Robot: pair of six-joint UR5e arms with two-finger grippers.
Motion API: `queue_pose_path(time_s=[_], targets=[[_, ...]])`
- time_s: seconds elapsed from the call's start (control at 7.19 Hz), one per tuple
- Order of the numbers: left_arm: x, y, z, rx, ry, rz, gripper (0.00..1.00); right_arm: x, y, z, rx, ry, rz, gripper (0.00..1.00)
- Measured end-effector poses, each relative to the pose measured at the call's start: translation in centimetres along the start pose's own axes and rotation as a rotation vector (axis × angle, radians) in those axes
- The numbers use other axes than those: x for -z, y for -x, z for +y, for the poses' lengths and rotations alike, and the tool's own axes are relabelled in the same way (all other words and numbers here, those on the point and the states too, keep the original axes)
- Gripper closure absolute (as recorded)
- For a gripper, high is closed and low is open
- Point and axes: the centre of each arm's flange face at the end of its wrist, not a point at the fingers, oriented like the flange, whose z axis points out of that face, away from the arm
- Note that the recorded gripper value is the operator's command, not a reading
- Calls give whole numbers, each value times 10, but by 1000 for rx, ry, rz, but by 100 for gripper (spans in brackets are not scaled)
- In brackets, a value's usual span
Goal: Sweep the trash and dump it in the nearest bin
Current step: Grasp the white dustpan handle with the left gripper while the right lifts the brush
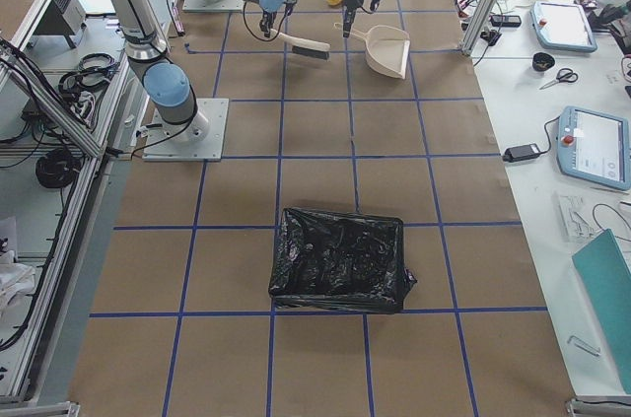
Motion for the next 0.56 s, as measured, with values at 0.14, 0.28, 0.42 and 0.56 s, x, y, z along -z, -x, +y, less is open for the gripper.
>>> queue_pose_path(time_s=[0.14, 0.28, 0.42, 0.56], targets=[[21, 17, -8, -5, -31, -10, 100, 2, 2, 0, -72, 6, -9, 100], [46, 52, -19, -24, -47, -21, 100, 6, 7, -1, -154, 5, -19, 100], [78, 103, -26, -61, -47, -41, 100, 13, 15, -5, -224, 1, -30, 100], [110, 166, -27, -117, -39, -64, 100, 20, 30, -6, -267, -1, -37, 100]])
